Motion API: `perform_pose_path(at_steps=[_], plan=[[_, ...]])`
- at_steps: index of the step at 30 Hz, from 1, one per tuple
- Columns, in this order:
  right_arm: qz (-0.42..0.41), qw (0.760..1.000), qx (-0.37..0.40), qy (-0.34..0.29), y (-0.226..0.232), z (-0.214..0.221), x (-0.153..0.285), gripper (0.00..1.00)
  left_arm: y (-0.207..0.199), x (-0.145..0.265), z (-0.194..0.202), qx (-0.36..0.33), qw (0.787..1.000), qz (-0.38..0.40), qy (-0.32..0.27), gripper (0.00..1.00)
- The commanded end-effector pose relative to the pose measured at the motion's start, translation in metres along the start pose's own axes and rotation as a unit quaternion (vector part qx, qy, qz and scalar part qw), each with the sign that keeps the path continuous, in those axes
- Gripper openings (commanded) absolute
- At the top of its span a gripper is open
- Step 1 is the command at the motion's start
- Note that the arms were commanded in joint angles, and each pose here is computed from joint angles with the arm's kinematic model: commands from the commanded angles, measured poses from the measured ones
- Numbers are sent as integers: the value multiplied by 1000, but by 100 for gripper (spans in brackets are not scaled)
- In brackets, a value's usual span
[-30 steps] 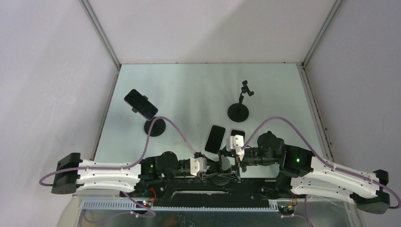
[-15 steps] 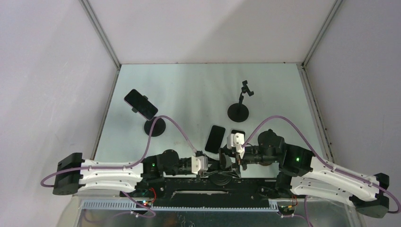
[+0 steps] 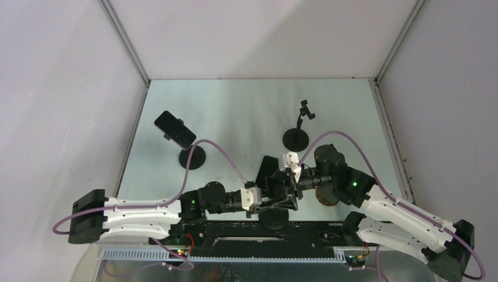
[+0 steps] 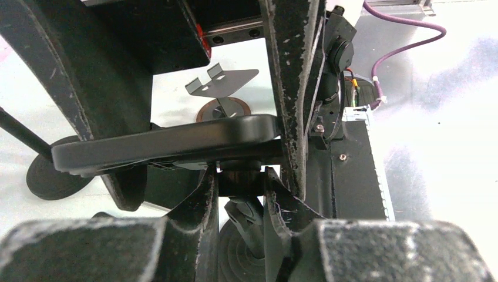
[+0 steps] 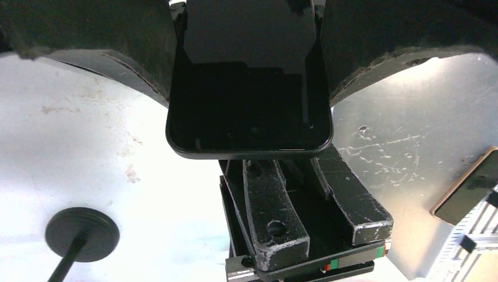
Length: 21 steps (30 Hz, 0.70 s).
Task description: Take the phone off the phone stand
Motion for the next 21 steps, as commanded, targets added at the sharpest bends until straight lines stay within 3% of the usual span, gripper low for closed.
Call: perform_pose_path(at_steps=[1,13,21], plan=[[135,990,44,-10,-63,3,2,0,-40,-1,-24,-38,982,176,-58,0],[129,991,23,-21,-71,4,15,0,-48,7,-18,-34,976,205,-60,0],[50,998,15,-41,-43,-4,21,0,-49,12,-12,-32,976,209,-50,0]])
Point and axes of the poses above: each gripper's point midway between its finger pads, its own x axis back along the fingers, its own y axis along the line the jaws close on, z = x × y, the point moved 8 cm from there along x, back along the fingers, and after that the axes turned 3 degrees about -x, right-handed, at the moved point
